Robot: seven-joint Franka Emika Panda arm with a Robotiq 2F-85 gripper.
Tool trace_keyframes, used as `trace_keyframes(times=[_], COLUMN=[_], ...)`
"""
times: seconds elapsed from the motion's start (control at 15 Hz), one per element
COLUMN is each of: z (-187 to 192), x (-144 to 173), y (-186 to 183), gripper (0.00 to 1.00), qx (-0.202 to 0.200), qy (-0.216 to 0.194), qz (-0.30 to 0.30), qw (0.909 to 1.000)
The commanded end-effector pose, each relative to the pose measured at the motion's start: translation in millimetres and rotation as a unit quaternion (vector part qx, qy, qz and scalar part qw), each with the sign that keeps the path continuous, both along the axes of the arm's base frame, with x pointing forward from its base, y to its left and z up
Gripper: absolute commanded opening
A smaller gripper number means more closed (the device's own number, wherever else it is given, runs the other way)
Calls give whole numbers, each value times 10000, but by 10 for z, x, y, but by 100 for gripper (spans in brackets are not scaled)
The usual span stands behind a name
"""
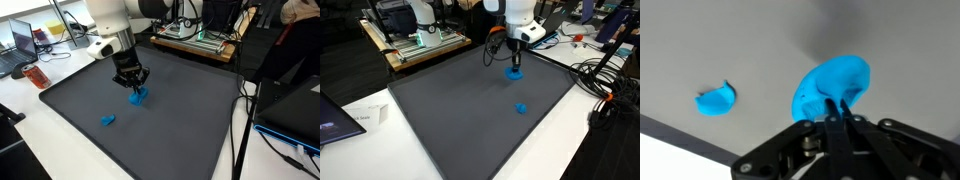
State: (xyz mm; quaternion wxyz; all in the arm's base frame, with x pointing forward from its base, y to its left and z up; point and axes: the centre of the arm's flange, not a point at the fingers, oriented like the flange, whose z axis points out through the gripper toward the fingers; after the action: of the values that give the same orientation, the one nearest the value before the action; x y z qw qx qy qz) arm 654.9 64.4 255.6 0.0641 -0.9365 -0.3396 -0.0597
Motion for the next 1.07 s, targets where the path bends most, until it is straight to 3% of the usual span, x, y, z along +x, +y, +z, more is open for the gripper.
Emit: trace_keyframes(times=[0.0, 0.6, 1.0], z=[445, 1113, 1566], x=[-410, -1084, -1446], y=[-72, -76, -4], gripper=[1, 1, 1], qx=[508, 1309, 1208], qy=[-464, -1770, -2998], qz=[57, 217, -79], qw=[9976, 9752, 9463])
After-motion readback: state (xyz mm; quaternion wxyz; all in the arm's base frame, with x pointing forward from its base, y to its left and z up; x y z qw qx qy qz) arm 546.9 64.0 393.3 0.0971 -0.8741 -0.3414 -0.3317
